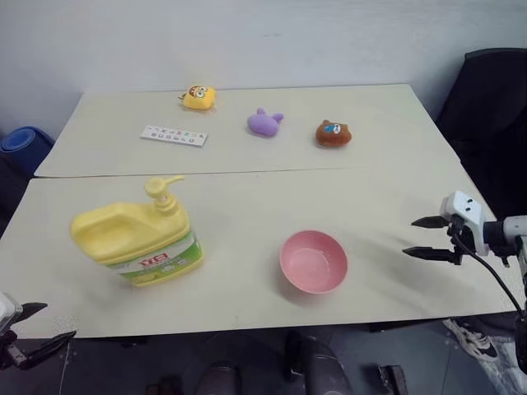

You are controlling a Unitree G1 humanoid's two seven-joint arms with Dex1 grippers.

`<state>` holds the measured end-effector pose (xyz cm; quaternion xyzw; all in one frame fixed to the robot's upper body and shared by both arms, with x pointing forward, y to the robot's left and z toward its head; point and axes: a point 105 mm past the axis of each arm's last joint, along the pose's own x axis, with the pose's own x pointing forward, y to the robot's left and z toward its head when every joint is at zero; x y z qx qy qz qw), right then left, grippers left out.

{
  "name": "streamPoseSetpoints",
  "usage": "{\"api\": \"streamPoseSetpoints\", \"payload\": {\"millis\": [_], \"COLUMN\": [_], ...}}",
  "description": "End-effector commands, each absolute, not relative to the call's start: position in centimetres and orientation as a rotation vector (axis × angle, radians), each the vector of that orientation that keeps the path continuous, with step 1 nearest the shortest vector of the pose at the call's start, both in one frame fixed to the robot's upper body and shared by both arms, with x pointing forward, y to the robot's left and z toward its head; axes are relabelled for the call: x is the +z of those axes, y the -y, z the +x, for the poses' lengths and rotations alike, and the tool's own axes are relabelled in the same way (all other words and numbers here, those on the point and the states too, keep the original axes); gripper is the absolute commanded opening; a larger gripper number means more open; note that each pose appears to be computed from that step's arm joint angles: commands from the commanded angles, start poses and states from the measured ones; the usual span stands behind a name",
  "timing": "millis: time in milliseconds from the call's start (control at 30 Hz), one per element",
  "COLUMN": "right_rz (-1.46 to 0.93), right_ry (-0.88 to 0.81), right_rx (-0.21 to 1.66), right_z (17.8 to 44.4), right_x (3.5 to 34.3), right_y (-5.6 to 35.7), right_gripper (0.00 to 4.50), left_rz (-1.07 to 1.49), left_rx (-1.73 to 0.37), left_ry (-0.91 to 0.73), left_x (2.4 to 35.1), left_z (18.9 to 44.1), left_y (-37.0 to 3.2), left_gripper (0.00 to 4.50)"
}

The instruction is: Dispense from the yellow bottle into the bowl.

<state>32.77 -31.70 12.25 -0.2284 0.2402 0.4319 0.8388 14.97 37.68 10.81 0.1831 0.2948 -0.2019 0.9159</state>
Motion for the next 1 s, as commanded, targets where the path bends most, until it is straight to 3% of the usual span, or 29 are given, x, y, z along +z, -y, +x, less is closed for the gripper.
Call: {"api": "streamPoseSetpoints", "payload": {"millis": [33, 300, 400, 500, 633, 767, 867, 1000], "right_rz": [-0.488, -0.481, -0.487, -0.461, -0.507, -0.538, -0.572, -0.624], "right_ry": [-0.458, -0.440, -0.421, -0.391, -0.383, -0.376, -0.366, -0.359], "right_rx": [0.909, 0.916, 0.945, 1.018, 1.152, 1.276, 1.367, 1.398], "right_z": [32.6, 32.7, 32.7, 32.1, 30.0, 28.0, 26.4, 25.4], "right_x": [13.9, 14.6, 15.7, 17.3, 18.6, 19.4, 19.1, 17.7], "right_y": [32.0, 31.2, 30.1, 28.1, 25.0, 21.5, 18.6, 15.8], "right_gripper": [4.48, 4.48, 4.48, 4.48, 4.48, 4.48, 4.48, 4.48], "left_rz": [0.402, 0.380, 0.370, 0.324, 0.282, 0.279, 0.297, 0.377], "left_rx": [-0.414, -0.362, -0.330, -0.363, -0.600, -0.933, -1.141, -1.266], "left_ry": [-0.587, -0.521, -0.463, -0.342, -0.170, -0.140, -0.221, -0.393], "left_x": [11.4, 12.6, 14.8, 19.3, 26.9, 30.7, 29.8, 25.5], "left_z": [15.3, 16.0, 16.2, 16.7, 17.0, 15.7, 14.5, 13.9], "left_y": [-37.9, -38.2, -38.7, -37.9, -32.2, -24.8, -20.4, -17.9], "left_gripper": [4.50, 4.50, 4.50, 4.50, 4.50, 4.50, 4.50, 4.50]}}
